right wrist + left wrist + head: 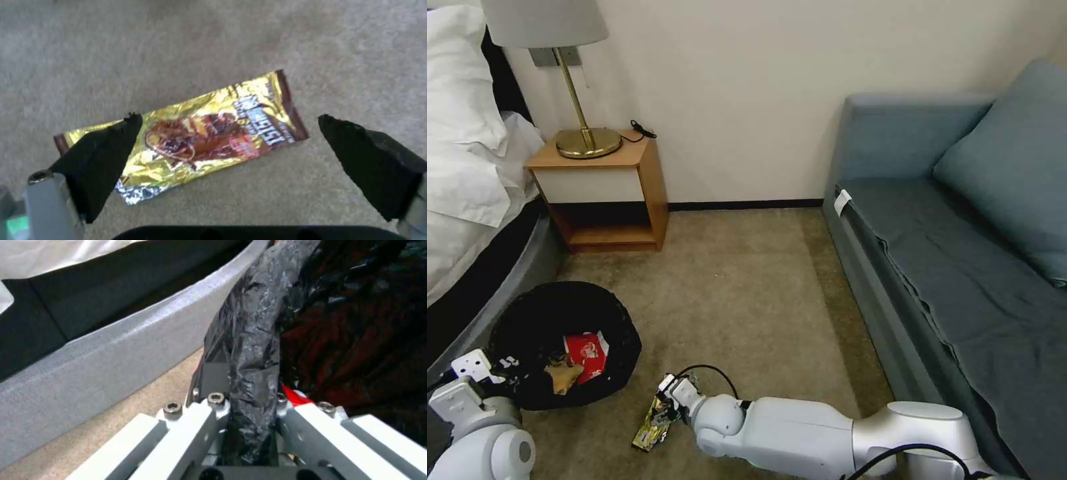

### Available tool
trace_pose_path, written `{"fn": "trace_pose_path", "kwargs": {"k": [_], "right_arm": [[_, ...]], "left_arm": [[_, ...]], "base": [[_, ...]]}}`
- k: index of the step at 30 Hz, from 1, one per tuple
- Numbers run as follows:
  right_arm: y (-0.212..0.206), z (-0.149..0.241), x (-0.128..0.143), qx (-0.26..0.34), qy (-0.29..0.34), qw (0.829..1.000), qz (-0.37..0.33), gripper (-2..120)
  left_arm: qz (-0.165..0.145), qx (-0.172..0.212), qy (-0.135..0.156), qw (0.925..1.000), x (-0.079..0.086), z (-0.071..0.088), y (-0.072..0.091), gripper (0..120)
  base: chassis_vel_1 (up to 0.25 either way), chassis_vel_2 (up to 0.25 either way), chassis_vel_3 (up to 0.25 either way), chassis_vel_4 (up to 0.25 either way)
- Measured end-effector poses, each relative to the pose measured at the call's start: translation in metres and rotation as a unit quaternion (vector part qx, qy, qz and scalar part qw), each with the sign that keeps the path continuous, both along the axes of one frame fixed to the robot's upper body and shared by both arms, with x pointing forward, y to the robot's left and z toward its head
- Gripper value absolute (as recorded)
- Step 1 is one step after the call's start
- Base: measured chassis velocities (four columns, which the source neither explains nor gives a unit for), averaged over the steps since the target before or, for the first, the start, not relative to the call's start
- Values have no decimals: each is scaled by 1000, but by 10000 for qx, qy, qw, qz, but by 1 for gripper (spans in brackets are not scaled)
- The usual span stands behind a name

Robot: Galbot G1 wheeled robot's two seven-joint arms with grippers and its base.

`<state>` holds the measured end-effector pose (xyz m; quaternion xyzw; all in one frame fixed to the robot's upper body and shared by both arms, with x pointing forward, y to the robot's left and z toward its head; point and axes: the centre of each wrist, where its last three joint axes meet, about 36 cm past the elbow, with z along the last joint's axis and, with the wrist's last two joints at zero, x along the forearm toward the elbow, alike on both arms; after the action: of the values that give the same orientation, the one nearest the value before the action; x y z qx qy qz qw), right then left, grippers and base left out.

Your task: Pick up the trash bin, then pick up the garbage on the floor and place it into the trash bin.

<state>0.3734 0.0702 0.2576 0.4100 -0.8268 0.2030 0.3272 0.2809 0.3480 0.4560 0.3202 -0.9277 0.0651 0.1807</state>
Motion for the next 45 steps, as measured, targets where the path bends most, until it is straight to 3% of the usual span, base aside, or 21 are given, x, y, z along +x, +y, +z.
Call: {"fn": "trace_pose_path", "kwargs": {"k": [45], "right_arm": [[0, -65, -30, -533, -706, 9935, 718, 100]], "left_arm": [[-30, 58, 12, 10000, 0, -6, -4, 3]], "base": [[0, 0, 0, 0]]}}
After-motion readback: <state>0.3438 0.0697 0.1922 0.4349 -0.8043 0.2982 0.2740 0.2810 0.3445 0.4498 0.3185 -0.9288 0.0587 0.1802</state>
